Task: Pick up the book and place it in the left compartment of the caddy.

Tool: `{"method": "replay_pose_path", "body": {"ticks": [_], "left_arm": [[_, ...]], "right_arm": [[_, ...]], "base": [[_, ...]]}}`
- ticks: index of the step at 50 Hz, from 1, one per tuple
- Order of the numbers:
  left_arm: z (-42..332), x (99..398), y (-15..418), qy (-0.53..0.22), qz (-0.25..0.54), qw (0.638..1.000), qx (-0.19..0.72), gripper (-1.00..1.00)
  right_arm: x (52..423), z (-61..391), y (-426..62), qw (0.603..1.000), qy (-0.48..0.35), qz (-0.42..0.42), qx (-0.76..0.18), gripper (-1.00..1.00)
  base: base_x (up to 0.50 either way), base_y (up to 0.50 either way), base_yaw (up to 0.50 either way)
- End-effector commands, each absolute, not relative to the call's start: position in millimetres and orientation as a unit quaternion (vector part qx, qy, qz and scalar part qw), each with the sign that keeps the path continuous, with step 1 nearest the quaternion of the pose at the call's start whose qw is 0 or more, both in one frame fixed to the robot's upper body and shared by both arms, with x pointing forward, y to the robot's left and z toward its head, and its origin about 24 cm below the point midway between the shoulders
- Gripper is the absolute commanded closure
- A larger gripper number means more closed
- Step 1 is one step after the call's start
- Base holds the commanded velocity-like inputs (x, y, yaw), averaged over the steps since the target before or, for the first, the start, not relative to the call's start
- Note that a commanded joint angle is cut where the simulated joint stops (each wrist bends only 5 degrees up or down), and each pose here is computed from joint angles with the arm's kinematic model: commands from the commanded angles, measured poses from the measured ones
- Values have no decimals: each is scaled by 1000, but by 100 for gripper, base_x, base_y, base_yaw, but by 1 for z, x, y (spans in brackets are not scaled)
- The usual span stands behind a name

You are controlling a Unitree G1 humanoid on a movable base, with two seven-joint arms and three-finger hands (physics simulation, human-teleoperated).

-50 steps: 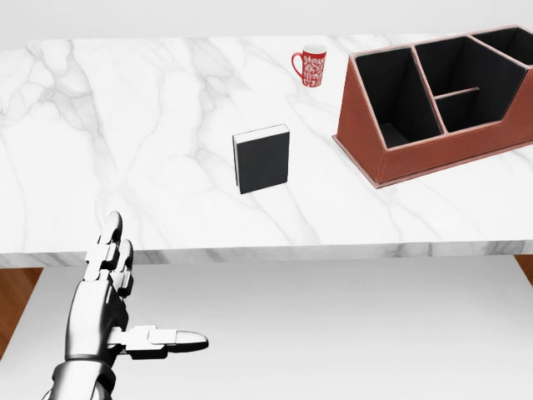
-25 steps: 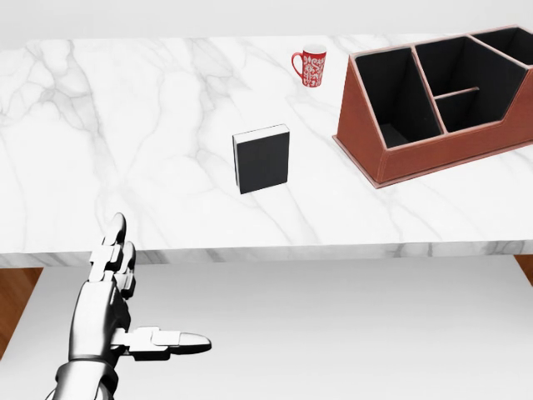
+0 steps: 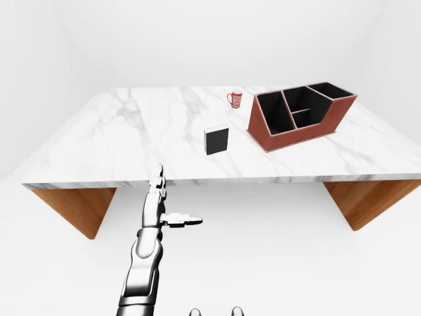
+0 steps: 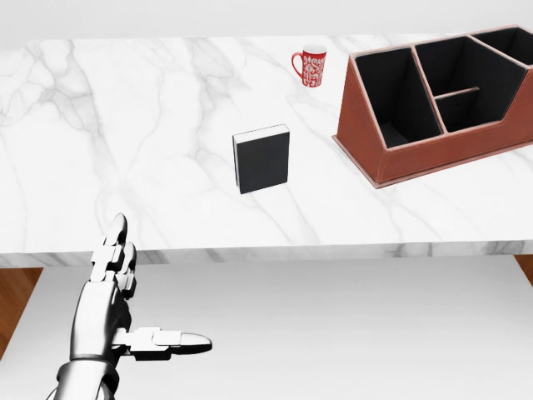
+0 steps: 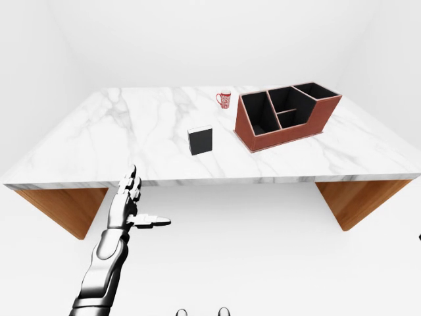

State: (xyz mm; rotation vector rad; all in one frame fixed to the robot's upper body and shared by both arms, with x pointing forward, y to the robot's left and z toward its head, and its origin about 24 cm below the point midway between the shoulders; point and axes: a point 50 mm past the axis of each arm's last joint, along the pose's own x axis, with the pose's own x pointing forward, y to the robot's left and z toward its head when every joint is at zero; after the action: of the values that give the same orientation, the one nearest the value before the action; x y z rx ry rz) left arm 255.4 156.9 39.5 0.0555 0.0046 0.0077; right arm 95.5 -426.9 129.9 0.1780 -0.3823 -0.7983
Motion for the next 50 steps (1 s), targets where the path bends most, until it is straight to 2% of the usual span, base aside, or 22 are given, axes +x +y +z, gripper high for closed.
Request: {"method": "replay_pose_path", "body": {"ticks": [1,39,50], "left_arm": [[39,256,157,3,4,1000,28,-100],[41,255,157,0,4,1000,27,-100],[44,252,151,-9,-3,999,51,-100]], "right_arm": [[96,126,-427,901,-176,-388,85,-100],[102,121,-420,905,-164,-384,81,-100],[100,114,-415,919,-166,-345,98,-100]], "base": [[0,0,0],[0,0,0],[0,0,0]]}}
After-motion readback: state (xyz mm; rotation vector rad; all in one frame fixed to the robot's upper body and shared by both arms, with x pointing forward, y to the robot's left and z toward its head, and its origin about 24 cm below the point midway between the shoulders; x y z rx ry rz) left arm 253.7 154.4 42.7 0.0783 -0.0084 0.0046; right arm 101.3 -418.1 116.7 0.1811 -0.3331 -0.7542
